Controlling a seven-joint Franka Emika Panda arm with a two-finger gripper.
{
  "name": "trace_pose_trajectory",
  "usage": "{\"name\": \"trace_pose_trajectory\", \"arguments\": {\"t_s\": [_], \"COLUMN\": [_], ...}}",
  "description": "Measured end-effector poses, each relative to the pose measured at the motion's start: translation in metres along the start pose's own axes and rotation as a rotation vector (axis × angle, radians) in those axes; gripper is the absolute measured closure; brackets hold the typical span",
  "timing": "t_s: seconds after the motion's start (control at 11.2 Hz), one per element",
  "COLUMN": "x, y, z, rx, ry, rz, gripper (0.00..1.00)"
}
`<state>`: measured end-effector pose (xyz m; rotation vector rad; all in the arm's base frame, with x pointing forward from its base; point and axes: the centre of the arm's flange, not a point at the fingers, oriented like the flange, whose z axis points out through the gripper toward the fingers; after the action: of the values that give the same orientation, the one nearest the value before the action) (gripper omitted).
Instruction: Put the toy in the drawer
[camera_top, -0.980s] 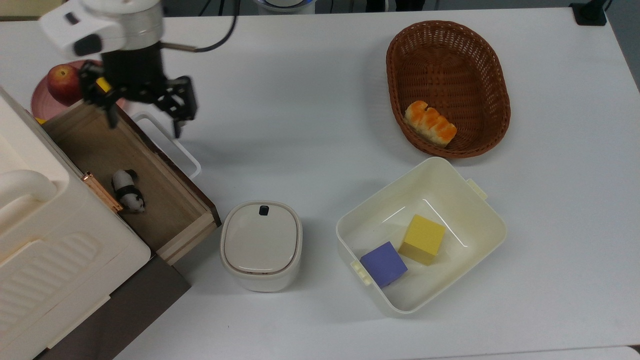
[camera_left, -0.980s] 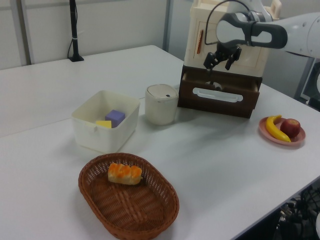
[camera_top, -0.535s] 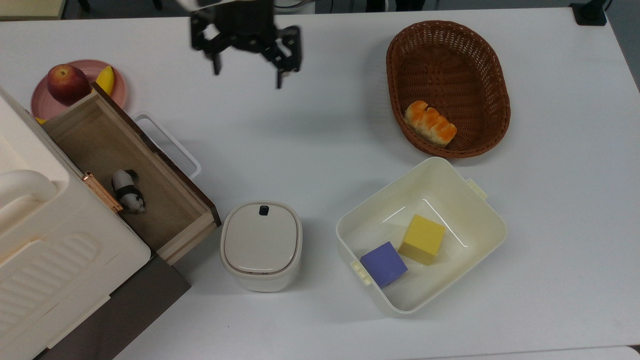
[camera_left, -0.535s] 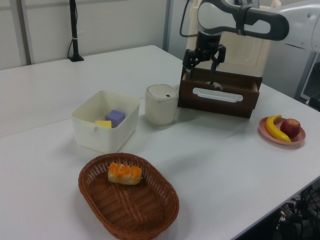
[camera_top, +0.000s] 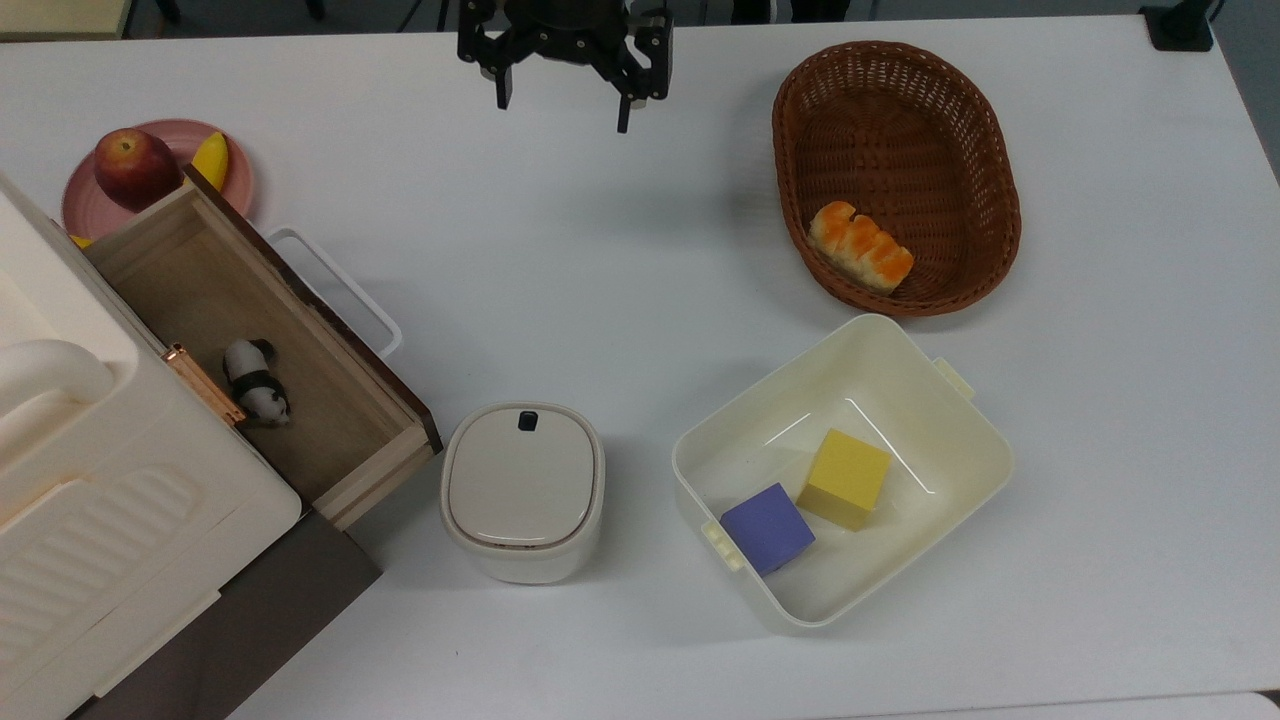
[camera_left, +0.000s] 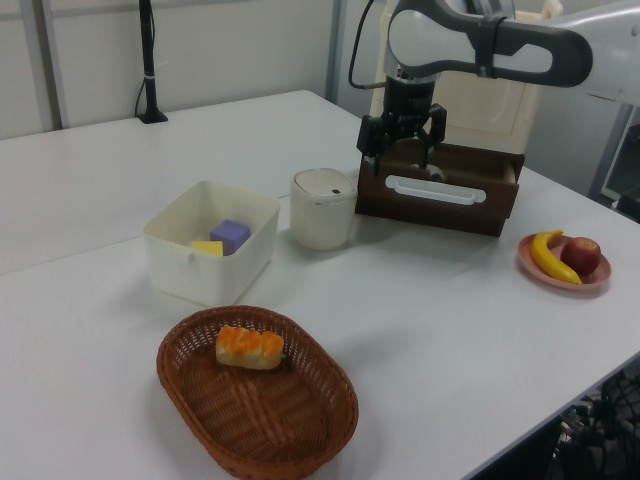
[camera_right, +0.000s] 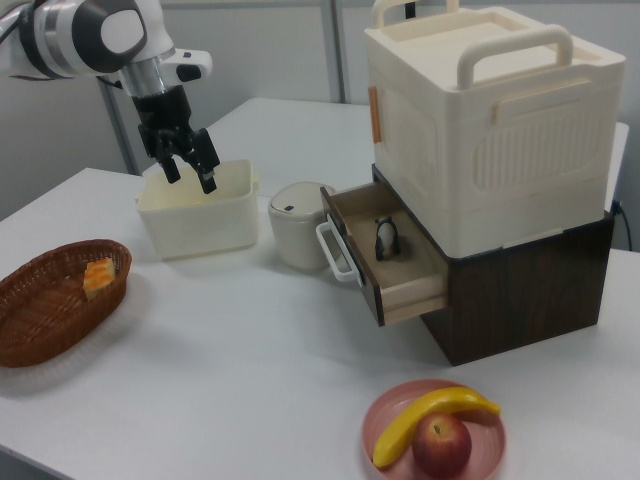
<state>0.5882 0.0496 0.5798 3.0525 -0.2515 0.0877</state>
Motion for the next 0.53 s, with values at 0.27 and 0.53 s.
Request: {"name": "trace_pose_trajectory", "arguments": {"t_s": [0.27, 0.53], "x": [0.0, 0.002], "y": [0.023, 0.042], "z": [-0.009, -0.012], "rx": [0.011, 0.011], "ry": [0.012, 0.017], "rz": [-0.063, -0.074], "gripper": [0.0, 0.0]}}
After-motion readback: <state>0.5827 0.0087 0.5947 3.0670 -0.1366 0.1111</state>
